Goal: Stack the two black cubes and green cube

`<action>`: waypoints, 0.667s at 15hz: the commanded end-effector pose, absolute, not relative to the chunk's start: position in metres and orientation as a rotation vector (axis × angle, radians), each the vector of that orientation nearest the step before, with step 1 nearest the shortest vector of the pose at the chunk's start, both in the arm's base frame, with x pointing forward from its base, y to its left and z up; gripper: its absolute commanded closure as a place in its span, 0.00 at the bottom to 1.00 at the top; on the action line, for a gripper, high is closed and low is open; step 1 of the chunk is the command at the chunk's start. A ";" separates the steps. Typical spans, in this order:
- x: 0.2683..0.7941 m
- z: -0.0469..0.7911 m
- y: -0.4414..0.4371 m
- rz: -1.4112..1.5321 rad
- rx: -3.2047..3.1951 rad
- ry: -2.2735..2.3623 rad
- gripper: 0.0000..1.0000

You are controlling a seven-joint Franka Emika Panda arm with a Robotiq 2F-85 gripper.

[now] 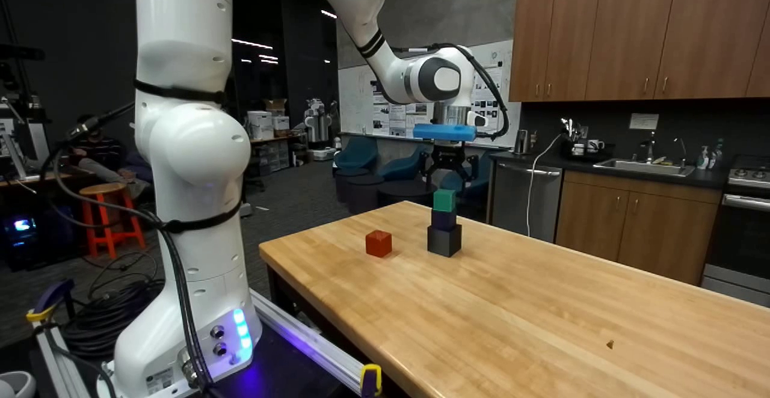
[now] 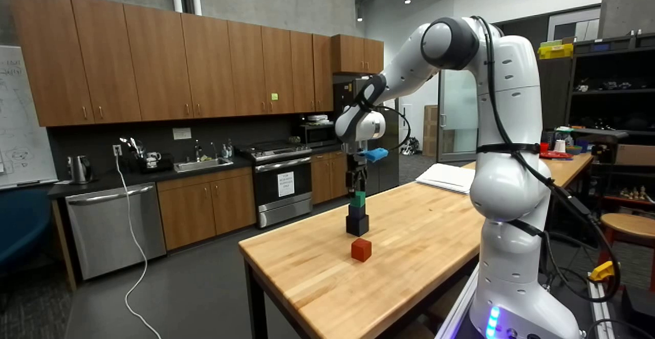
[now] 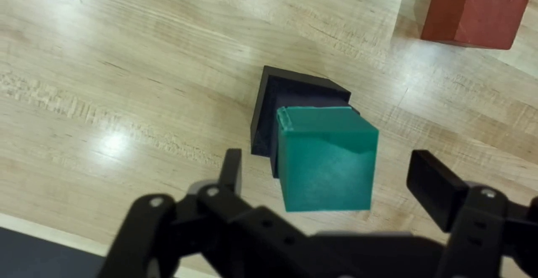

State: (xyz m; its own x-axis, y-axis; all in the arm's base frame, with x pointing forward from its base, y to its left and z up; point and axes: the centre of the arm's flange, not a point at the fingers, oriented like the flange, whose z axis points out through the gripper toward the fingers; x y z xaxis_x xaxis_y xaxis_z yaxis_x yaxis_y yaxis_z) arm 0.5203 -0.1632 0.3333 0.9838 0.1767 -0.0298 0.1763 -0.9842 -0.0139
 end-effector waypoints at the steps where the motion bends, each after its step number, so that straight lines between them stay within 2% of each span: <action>1: 0.511 0.362 -0.157 -0.011 -3.134 -0.227 0.00; 10: 0.481 0.431 -0.120 -0.164 -3.150 -0.138 0.00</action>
State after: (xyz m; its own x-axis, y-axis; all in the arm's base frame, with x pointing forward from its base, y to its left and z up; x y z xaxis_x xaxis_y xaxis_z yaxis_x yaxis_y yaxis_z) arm 0.5069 -0.1417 0.4070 0.9904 0.1092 0.0846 0.1083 -0.9940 0.0146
